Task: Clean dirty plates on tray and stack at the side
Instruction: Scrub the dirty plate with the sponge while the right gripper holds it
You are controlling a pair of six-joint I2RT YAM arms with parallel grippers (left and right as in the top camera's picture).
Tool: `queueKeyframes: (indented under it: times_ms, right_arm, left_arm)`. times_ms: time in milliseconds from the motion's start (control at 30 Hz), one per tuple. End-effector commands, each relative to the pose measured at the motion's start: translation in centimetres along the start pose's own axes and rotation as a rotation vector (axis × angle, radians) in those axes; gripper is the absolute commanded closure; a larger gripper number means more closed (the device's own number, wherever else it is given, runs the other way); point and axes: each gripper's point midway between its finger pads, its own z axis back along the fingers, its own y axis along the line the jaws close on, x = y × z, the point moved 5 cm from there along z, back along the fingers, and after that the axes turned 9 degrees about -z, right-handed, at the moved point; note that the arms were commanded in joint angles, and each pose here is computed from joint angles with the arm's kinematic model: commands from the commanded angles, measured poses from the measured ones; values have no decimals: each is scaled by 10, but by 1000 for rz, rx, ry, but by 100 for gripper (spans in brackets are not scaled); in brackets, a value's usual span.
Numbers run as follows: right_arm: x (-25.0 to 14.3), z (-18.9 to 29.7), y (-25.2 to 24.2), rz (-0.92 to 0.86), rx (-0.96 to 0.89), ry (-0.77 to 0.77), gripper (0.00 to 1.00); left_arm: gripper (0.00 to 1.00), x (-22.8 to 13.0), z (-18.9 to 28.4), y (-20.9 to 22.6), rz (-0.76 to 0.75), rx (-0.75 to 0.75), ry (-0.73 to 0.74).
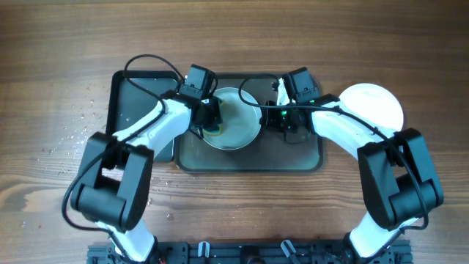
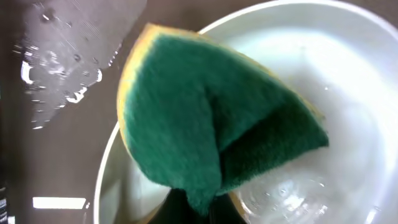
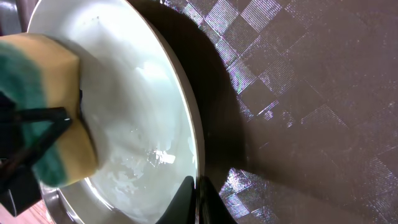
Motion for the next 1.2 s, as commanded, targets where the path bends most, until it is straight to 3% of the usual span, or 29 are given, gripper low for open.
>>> queueKeyframes:
  times_ms: [0, 133, 367, 600, 733, 900, 1167]
  right_arm:
    - [-4, -8, -8, -16, -24, 15, 96]
    - [-4, -8, -8, -16, -24, 15, 96]
    - [-4, -8, -8, -16, -24, 15, 96]
    - [-4, -8, -8, -16, -24, 15, 96]
    - [-4, -8, -8, -15, -24, 15, 96]
    - [-4, -8, -8, -15, -24, 15, 96]
    - [-4, -8, -7, -15, -23, 14, 96]
  left_arm:
    - [96, -19, -23, 2, 42, -34, 100]
    - [96, -35, -37, -8, 52, -138, 199]
    - [96, -40, -18, -53, -43, -544, 265]
    - [96, -21, 3, -67, -72, -619, 209]
    - [96, 2, 31, -70, -115, -579, 84]
    - [96, 23, 60, -55, -131, -388, -79]
    - [96, 28, 58, -14, -93, -53, -147]
